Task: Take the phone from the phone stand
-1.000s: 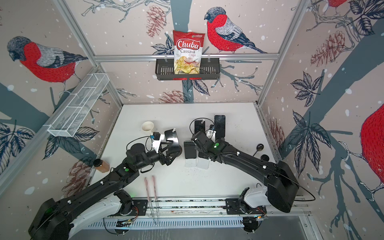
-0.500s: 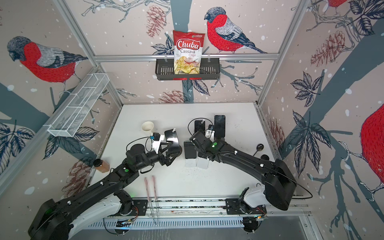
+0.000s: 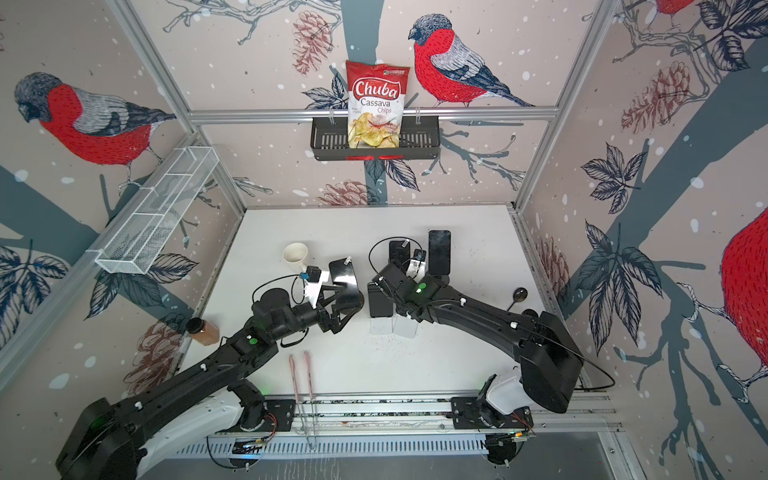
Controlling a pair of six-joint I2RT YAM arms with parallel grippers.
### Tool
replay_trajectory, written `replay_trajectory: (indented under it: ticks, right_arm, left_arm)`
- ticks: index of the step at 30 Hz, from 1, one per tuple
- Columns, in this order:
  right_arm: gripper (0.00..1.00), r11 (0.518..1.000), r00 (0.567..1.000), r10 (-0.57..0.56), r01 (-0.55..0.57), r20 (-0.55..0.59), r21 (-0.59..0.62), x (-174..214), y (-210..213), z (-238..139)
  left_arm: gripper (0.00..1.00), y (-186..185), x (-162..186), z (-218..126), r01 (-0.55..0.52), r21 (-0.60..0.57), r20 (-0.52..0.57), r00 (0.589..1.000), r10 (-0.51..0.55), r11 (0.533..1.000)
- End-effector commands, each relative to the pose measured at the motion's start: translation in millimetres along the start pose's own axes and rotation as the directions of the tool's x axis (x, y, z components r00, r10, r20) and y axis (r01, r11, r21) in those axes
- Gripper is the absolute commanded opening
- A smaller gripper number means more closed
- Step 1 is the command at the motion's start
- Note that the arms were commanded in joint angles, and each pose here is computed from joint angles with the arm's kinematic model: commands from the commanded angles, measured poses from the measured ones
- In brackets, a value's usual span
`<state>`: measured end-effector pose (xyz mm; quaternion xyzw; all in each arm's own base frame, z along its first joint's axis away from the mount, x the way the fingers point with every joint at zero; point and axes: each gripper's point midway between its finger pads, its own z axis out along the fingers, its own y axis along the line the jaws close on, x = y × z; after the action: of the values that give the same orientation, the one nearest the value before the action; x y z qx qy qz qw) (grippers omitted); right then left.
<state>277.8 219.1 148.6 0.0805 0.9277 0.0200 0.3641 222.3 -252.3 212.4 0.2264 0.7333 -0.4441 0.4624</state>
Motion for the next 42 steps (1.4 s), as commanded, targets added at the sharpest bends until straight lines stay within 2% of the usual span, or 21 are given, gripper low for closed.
replay_trajectory:
  ticks: [1,9,18,27,36,42]
  right_arm:
    - [0.74,1.000,1.000,0.004,-0.004,0.019,0.031,-2.3,-5.5,-0.8]
    - [0.67,1.000,1.000,-0.004,0.003,0.025,0.031,-1.4,-4.0,-0.2]
    - [0.66,0.999,0.997,-0.034,0.032,0.063,0.030,-6.1,-4.5,-5.4]
    - [0.66,0.998,0.991,-0.048,0.054,0.128,-0.043,-24.5,-2.3,-23.7]
    - [0.66,0.996,0.986,-0.061,0.069,0.158,-0.050,-35.7,-21.8,-36.6]
    - [0.66,0.997,0.985,-0.023,0.036,0.170,-0.075,-39.2,-39.7,-49.2]
  left_arm:
    - [0.97,-6.5,-9.5,-0.5,-0.041,0.028,0.040,0.998,0.039,0.999]
    - [0.97,-5.1,-7.7,-0.5,-0.038,0.023,0.036,0.999,0.038,0.999]
    - [0.97,-3.7,-6.9,0.1,-0.041,0.018,0.035,0.999,0.041,0.999]
    - [0.97,-3.4,-7.4,0.6,-0.040,0.016,0.036,0.999,0.040,0.999]
    - [0.97,-2.0,-7.2,2.9,-0.039,0.013,0.028,0.999,0.039,0.999]
    - [0.97,-2.2,-6.6,4.1,-0.037,0.018,0.026,0.999,0.037,0.999]
